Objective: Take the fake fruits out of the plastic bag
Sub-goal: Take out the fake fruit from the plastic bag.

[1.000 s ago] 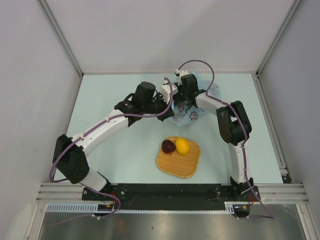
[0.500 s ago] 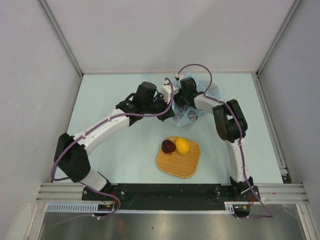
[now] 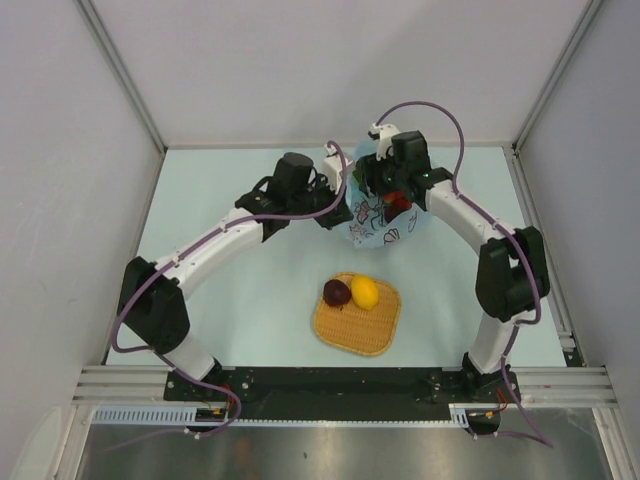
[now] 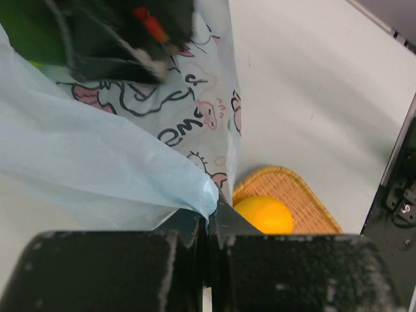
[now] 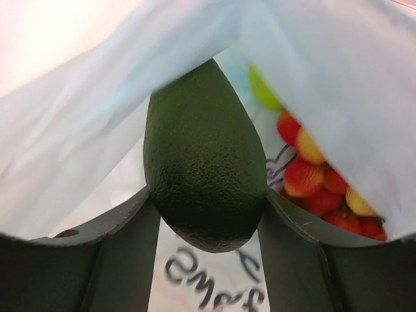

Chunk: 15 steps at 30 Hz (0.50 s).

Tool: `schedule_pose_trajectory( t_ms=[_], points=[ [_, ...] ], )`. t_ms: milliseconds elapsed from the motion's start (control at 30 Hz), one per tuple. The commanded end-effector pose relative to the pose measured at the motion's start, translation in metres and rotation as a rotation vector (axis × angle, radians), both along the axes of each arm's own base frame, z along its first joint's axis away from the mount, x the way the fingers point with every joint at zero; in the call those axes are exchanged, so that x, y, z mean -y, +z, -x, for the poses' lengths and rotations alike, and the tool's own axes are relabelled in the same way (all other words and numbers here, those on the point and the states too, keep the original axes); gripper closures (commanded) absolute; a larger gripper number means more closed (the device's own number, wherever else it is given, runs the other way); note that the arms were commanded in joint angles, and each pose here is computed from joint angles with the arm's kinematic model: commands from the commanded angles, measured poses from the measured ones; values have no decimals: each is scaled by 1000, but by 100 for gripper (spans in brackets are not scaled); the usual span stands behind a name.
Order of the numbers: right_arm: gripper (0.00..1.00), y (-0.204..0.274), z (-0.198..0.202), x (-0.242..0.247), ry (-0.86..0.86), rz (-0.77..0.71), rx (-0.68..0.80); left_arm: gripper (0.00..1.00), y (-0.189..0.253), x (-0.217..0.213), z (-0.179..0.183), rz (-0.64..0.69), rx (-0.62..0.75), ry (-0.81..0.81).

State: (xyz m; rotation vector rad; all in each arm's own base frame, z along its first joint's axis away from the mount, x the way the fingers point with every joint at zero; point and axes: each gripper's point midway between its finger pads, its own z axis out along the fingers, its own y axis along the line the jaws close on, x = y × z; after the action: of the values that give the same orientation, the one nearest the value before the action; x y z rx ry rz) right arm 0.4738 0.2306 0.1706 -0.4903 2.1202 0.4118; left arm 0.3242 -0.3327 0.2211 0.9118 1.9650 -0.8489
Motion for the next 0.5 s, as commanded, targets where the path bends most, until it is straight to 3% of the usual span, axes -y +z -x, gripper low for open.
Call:
schedule_pose_trajectory(
  t_ms=[0,133,233,300,467],
  points=[
    [65,14,49,1,150,13,-73,100,43,9,-18,98,74,25],
    [65,17,86,19,221,33,-122,100,51,7,-23,97,102,45],
    [66,30,110,39,259,76,-80,100,50,4,-23,87,115,51],
    [71,24,126,49,309,122,-61,100,46,4,-21,85,105,45],
    [71,63,172,56,478,192,248,100,43,7,-16,102,84,29]
  ],
)
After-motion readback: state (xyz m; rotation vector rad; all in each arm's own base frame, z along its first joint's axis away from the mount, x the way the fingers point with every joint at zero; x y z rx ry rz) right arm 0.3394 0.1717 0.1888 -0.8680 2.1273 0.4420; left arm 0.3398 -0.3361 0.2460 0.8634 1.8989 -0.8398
